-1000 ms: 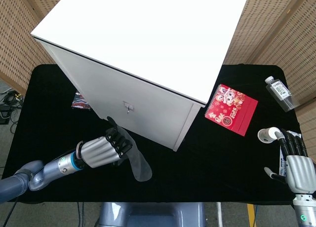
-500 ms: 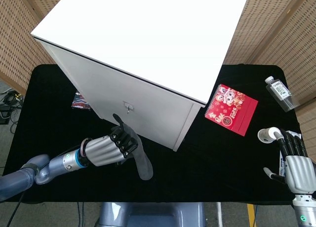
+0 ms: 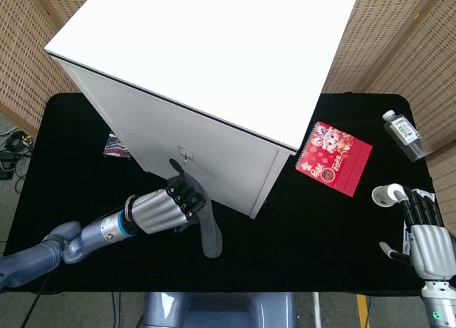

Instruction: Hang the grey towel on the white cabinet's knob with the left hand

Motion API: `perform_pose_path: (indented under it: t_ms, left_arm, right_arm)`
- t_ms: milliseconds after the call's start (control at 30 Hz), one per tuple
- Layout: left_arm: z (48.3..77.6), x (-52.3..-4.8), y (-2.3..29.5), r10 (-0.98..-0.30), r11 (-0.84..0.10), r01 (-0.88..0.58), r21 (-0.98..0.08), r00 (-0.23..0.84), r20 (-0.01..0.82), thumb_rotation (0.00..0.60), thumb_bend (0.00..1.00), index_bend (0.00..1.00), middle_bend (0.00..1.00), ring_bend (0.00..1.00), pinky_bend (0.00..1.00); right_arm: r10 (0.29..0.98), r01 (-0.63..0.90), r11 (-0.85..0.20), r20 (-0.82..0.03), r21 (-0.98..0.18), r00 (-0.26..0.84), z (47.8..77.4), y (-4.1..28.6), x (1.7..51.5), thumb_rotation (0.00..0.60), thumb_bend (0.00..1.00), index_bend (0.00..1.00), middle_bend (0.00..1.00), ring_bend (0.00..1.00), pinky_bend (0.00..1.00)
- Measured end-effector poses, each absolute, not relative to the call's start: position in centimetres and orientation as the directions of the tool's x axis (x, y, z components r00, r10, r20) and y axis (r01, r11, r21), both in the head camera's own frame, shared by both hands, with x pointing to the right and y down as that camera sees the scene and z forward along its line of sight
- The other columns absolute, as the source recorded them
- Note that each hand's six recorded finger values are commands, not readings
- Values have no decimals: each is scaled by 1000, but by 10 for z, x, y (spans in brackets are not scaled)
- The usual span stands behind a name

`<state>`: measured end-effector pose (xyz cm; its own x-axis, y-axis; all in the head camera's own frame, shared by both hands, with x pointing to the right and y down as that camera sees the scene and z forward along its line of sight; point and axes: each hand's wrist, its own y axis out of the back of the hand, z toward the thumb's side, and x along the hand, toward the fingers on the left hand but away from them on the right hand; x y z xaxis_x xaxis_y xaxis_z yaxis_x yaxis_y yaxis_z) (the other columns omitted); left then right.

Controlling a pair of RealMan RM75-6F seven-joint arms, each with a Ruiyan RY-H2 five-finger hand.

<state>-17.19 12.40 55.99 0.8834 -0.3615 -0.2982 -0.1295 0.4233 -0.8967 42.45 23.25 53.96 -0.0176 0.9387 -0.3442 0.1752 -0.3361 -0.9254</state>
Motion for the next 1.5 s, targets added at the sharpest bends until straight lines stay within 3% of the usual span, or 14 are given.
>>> perform_pose_path:
  t_ms: [900, 1500]
  left_arm:
    - [566, -157, 128, -365, 415, -127, -901, 884, -293, 600, 448, 807, 843, 801, 682]
    - [574, -161, 119, -413, 407, -82, -910, 872, -263, 600, 446, 806, 843, 801, 672]
  right_arm:
    - [939, 183, -335, -344, -924, -20, 539, 231, 425, 600, 80, 0, 0, 0, 0]
    - [938, 186, -339, -348, -922, -14, 540, 232, 423, 600, 79, 0, 0, 0, 0]
